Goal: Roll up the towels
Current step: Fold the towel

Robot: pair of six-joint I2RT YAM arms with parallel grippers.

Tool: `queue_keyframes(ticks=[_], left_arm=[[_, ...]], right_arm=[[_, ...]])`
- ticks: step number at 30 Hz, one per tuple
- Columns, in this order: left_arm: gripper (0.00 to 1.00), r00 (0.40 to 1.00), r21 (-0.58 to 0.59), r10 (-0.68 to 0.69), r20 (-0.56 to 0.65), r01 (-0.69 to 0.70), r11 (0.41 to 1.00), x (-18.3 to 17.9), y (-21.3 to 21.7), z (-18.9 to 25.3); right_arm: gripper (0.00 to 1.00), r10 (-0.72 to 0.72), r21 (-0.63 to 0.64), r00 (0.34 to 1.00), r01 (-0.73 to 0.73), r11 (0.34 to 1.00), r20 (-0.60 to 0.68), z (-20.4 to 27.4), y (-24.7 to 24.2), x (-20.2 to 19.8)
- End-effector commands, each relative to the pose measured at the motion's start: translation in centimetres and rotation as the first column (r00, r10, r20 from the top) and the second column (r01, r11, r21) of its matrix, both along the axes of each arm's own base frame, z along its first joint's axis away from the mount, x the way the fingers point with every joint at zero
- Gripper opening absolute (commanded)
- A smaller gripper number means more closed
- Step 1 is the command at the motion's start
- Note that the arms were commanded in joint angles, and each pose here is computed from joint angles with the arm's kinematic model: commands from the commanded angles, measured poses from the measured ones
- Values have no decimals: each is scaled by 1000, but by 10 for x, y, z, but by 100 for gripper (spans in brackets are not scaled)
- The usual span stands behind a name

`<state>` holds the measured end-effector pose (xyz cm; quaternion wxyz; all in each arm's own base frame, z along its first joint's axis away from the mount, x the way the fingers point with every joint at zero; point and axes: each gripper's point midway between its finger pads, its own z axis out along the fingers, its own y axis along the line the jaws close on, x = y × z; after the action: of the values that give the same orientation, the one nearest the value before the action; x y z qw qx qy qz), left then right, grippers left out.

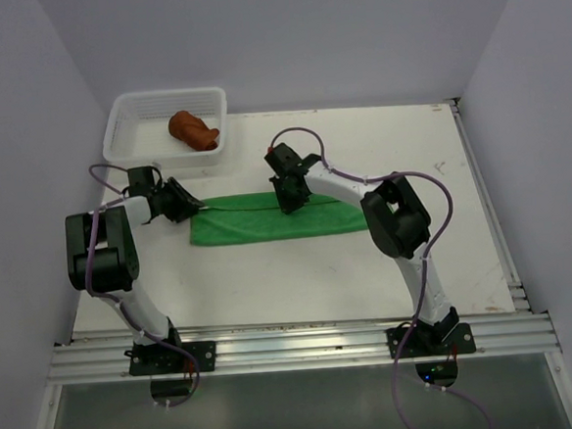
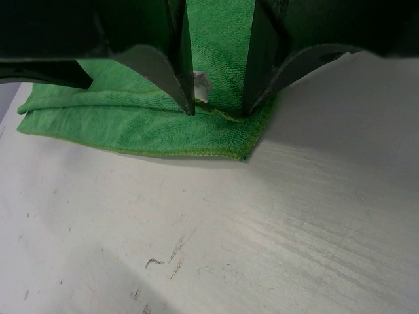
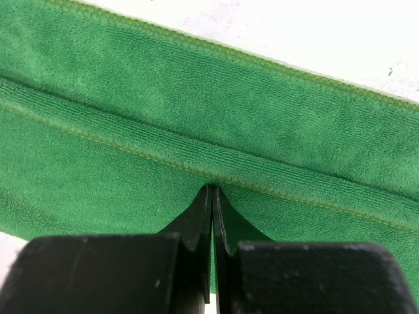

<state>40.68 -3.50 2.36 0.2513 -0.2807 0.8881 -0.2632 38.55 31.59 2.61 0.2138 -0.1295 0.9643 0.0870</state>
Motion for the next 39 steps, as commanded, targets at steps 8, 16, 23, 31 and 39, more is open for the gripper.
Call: queue_keyframes(ticks=[8,16,23,31,39], left_arm=[[41,988,66,10,-153,0,998,-41,14,-33],[41,988,64,7,-153,3,998,-42,13,-33],[45,990,64,-1,-140,10,998,-40,13,-29],[67,995,117,13,-99,-1,993,-33,21,-9],[83,996,117,-48,74,39,992,-10,17,43]], right_arm=[[6,-63,-14,993,64,998,101,16,3,31],[15,-94,-13,988,96,995,118,19,2,49],[18,-121,-5,987,122,992,107,16,-4,64],[22,-113,21,984,111,994,135,43,-9,76],[30,-112,71,976,100,992,186,102,-28,79]])
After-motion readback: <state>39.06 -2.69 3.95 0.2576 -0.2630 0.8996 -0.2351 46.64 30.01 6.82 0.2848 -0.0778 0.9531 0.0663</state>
